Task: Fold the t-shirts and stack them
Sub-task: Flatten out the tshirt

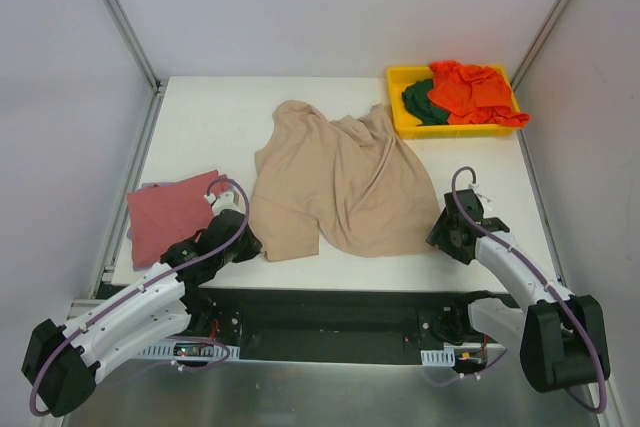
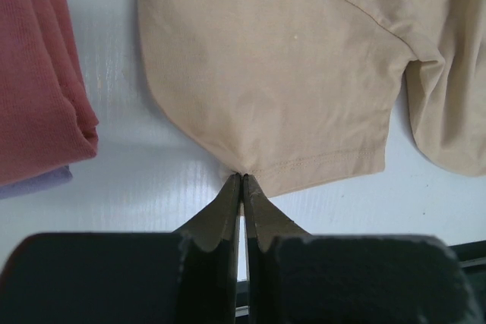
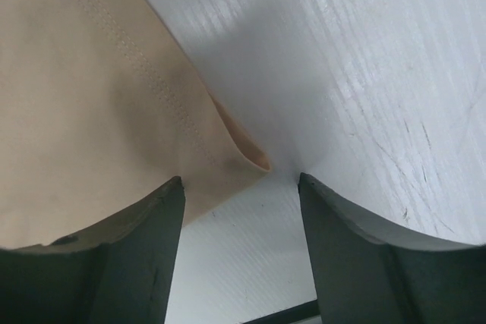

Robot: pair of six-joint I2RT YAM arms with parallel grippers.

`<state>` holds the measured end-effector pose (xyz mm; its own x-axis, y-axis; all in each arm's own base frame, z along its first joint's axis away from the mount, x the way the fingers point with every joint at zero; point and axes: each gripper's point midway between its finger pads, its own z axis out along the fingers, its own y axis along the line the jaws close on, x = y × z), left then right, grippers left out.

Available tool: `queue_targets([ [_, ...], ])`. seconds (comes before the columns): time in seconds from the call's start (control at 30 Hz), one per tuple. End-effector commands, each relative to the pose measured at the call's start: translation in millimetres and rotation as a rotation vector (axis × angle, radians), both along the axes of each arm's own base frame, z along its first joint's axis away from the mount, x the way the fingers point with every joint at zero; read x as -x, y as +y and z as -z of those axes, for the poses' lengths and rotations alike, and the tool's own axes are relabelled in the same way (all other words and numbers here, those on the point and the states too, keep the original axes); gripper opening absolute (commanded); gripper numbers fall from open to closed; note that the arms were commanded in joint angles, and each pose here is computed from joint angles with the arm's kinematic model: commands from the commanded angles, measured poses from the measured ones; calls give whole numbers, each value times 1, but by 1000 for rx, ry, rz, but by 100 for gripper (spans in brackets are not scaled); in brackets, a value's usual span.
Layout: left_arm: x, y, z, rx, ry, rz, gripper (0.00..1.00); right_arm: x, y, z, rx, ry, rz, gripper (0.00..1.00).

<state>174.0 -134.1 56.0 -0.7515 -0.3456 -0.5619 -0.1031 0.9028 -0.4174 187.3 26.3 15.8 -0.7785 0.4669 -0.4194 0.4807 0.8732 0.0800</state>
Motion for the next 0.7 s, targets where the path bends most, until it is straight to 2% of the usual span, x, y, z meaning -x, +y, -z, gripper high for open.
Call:
queue_targets([
  [0.0, -3, 2, 0, -10, -27, -11, 0, -13, 5, 0, -33, -27, 23, 58],
  [0.13, -4, 3, -1, -13, -32, -17, 0, -13, 10, 1, -57, -22, 16, 40],
  [0.33, -6, 5, -2, -17, -38, -26, 0, -10, 13, -3, -83, -45, 16, 25],
  [0.53, -10, 6, -8, -20, -63, -37, 0, -18, 9, -13, -57, -123, -18, 1],
  [0.67, -27, 3, -52, 22, -174, -66, 0, -39, 19, -51, -92, -254, -91, 1],
])
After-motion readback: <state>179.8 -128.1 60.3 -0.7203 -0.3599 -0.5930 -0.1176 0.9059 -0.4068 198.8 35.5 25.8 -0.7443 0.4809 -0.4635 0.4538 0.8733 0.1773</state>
